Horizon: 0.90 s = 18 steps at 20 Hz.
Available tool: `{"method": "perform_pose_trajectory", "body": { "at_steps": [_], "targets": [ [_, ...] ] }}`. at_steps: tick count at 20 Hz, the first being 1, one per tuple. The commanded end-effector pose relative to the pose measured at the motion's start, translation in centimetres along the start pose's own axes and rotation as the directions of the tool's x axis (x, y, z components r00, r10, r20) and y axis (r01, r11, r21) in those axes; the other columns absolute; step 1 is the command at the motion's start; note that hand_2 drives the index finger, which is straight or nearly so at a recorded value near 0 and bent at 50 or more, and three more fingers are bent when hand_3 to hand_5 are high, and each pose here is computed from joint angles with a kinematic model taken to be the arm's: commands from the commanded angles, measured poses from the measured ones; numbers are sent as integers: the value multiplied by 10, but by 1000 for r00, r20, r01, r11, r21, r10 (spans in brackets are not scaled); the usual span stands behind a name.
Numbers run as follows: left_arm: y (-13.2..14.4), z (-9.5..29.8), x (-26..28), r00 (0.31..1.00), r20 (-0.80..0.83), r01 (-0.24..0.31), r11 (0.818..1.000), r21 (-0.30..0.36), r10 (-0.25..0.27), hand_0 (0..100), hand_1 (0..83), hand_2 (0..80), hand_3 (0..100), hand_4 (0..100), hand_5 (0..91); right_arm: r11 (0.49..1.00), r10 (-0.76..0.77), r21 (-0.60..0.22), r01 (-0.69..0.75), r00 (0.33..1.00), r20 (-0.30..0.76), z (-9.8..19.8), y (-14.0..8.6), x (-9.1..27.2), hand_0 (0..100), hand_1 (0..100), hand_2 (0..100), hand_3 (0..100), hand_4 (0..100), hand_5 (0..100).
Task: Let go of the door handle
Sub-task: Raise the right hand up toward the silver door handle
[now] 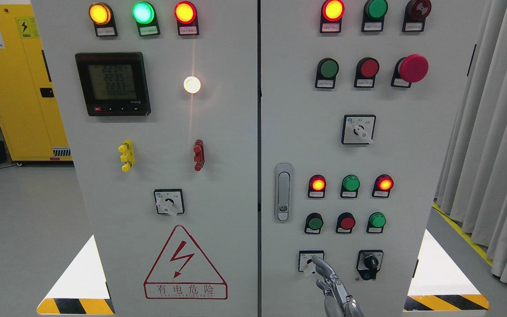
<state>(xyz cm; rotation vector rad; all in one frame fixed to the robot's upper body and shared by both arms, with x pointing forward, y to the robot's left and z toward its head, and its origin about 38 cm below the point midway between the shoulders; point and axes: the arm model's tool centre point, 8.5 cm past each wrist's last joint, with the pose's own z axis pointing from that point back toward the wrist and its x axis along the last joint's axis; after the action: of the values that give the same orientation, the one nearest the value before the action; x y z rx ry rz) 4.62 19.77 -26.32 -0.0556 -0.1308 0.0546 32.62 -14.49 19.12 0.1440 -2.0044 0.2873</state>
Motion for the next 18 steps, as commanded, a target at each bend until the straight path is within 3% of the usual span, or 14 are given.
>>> {"method": "perform_pose_trajectory", "body": {
  "at_steps": [1,7,8,9,10,11,12,14,15,16,18],
  "targets": [
    [0,0,0,1000,1,0,1000,0,0,120,556,0,0,0,0,1000,-20,4,20,999,29,-9,-1,7,346,0,0,0,0,0],
    [0,0,0,1000,1,0,1000,0,0,120,556,0,0,0,0,1000,-14,3,14,999,31,-10,-2,8,327,12,0,9,0,0],
    [0,0,0,1000,1,0,1000,0,0,120,556,0,0,0,0,1000,-9,4,9,999,32,-10,-2,8,315,47,0,52,59,0],
    [0,0,0,1000,1,0,1000,0,0,120,556,0,0,0,0,1000,-3,4,3,1000,26,-12,-3,8,295,137,0,153,197,79],
    [0,0,0,1000,1,0,1000,0,0,120,556,0,0,0,0,1000,1,5,-1,1000,18,-14,-3,8,298,162,0,193,257,127],
    [0,0,0,1000,1,0,1000,0,0,120,556,0,0,0,0,1000,4,5,-4,1000,14,-15,-3,9,301,247,0,356,459,330],
    [0,0,0,1000,1,0,1000,0,0,120,556,0,0,0,0,1000,18,2,-18,1000,15,-15,-3,10,371,330,0,582,700,677],
    [0,0,0,1000,1,0,1000,0,0,120,556,0,0,0,0,996,86,-8,-86,996,28,-17,-5,11,440,338,0,628,727,714],
    [0,0,0,1000,1,0,1000,0,0,120,556,0,0,0,0,993,119,-8,-119,992,41,-19,-5,14,444,366,0,757,833,838],
    [0,0,0,1000,1,0,1000,0,0,120,556,0,0,0,0,989,150,-17,-150,987,53,-22,-6,16,450,368,0,777,841,854],
    [0,0,0,1000,1,0,1000,0,0,120,556,0,0,0,0,979,199,-50,-196,978,69,-25,-7,19,470,381,0,938,979,1000]
  ]
}}
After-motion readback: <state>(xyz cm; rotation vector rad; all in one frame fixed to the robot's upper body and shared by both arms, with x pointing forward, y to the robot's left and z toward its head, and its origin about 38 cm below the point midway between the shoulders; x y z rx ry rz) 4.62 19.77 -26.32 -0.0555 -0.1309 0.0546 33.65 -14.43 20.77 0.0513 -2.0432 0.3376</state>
